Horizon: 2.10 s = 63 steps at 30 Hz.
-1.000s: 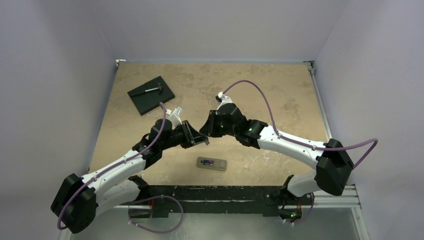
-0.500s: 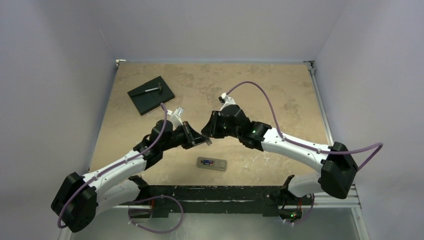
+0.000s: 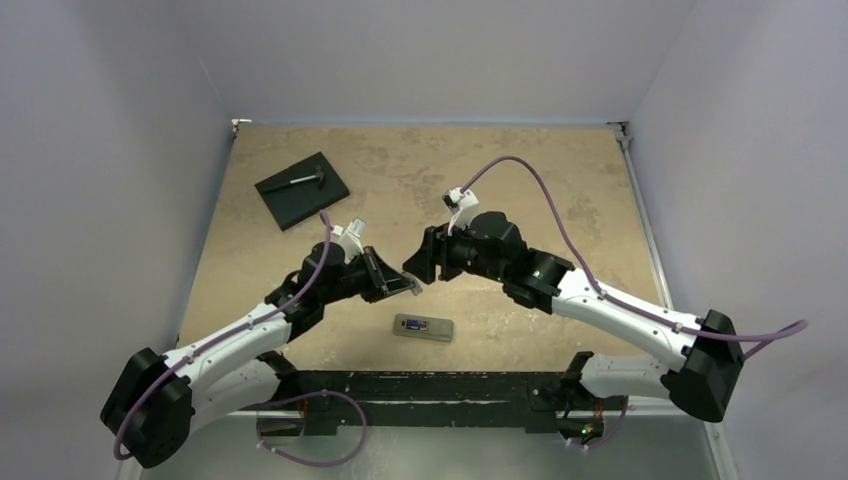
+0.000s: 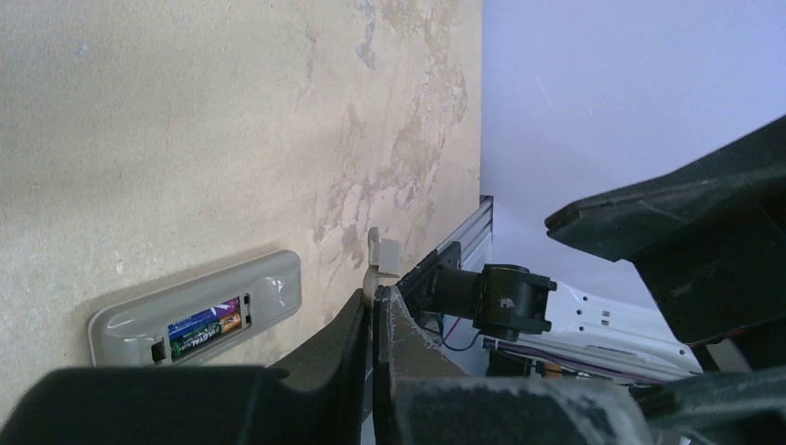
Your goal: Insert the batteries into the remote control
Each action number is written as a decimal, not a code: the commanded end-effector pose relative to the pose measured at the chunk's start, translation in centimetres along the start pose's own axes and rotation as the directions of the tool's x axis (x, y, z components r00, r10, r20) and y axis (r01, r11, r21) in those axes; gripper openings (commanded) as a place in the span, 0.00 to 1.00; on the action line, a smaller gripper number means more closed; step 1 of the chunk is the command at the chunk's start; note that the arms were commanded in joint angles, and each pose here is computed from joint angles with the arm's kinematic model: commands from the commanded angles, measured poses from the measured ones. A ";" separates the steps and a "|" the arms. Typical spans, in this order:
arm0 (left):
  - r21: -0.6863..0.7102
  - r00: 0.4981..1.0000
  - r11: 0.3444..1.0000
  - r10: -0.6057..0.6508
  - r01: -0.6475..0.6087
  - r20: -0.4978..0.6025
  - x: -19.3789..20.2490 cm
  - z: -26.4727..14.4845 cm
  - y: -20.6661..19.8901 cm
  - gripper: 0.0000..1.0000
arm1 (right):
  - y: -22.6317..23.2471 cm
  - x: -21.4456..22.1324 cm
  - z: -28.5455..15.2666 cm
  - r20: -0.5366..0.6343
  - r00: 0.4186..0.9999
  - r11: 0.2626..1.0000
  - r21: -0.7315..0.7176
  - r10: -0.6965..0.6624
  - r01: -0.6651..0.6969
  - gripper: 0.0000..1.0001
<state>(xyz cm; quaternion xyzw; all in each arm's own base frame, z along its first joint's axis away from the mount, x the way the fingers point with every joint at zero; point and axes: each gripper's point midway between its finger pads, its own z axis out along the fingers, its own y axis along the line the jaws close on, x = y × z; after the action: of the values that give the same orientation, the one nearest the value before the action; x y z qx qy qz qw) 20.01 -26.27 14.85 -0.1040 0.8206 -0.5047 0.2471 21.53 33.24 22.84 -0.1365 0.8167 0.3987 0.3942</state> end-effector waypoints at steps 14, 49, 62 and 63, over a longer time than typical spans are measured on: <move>0.060 0.948 0.951 -0.296 0.304 -0.115 -0.7 -2.2 -0.8 0.00 | 4.4 3.8 -3.6 0.143 0.654 0.574 -0.367 -0.743 0.732 0.59; 0.215 0.811 0.792 -0.506 0.572 -0.293 -0.1 -5.4 -4.7 0.00 | 4.4 4.6 -3.3 0.297 -0.024 -0.020 0.016 -0.954 1.000 0.38; 0.249 0.814 0.786 -0.485 0.566 -0.319 -0.1 -6.0 -5.8 0.00 | 4.2 3.9 -3.0 0.267 -0.064 -0.040 0.094 -0.962 0.995 0.32; 0.249 0.814 0.786 -0.485 0.566 -0.321 -0.1 -6.0 -5.8 0.00 | 4.2 3.9 -3.0 0.264 -0.064 -0.038 0.099 -0.962 0.994 0.31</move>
<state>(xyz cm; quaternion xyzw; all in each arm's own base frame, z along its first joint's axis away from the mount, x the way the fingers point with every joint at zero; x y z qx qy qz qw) 16.91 -24.34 20.42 -0.2467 0.6982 -0.6720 0.0040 14.51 34.15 21.67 -0.6803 0.3859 0.0732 0.6188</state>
